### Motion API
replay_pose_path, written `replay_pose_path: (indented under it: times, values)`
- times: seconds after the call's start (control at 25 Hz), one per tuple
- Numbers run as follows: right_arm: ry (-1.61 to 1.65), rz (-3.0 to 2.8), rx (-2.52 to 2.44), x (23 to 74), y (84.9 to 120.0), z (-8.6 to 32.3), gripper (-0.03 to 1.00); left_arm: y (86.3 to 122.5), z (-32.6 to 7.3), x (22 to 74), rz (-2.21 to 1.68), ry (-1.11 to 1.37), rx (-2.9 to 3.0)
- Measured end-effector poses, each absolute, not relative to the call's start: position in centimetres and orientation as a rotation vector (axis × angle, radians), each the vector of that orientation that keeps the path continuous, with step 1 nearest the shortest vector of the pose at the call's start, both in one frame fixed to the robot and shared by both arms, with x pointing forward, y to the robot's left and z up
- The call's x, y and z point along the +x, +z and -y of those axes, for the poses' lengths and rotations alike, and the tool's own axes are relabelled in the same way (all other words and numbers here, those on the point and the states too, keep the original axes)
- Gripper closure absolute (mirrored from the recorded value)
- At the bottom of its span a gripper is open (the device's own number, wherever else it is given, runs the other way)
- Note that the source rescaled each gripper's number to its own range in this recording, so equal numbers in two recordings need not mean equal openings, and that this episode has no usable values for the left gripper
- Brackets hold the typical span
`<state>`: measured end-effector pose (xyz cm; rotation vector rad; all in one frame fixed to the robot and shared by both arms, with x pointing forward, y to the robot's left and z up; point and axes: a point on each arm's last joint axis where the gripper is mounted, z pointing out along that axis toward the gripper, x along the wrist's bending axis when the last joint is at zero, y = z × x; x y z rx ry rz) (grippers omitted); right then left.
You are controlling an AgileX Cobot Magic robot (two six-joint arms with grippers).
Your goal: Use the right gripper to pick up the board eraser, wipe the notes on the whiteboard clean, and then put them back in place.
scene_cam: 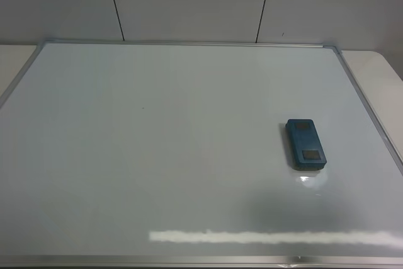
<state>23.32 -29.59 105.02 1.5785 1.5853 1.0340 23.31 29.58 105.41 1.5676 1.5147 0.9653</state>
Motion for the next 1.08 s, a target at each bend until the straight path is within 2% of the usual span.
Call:
replay_pose_path:
  times: [1.08]
  values:
    - [1.013,-1.548,1.604,23.33,105.02,29.57,-0.03,105.41,-29.58,23.31,-1.515,0.965,1.568]
